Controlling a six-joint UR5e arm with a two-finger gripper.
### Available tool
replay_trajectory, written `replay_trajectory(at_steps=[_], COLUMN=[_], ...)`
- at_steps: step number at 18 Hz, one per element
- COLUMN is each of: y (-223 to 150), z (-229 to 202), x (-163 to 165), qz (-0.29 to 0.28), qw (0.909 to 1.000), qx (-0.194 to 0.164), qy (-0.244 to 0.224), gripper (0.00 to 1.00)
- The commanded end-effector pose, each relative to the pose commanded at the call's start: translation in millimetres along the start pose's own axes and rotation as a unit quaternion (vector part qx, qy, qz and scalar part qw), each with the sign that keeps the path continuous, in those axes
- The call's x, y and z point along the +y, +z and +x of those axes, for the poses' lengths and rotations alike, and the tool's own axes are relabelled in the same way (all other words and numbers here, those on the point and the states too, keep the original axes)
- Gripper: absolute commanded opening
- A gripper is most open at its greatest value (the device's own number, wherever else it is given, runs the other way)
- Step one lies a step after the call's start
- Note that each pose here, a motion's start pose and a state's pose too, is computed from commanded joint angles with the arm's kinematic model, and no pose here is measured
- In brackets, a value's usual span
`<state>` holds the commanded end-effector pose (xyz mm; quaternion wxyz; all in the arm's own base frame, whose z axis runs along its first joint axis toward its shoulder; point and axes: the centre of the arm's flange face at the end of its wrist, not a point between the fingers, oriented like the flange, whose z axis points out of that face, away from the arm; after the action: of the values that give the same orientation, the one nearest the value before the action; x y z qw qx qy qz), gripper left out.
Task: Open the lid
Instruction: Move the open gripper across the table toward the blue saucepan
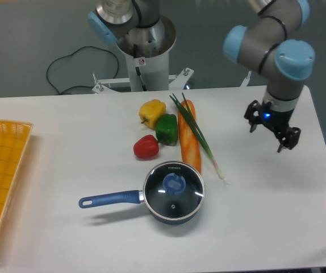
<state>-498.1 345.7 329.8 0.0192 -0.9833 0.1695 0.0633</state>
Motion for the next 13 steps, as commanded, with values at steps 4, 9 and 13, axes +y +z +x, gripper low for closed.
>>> replay_trajectory(at_steps=[4,9,13], y=[0.5,2.9,9.0], z=[28.5,65.4,80.5], x=[-47.5,-89.6,-116.2], qz=[0.006,0.003,0.002], qw=[0.9979,0.9907,0.9835], qx=[0.012,0.024,0.031], qy=[-0.063,-0.134,-0.178], gripper=[1.00,1.00,1.00])
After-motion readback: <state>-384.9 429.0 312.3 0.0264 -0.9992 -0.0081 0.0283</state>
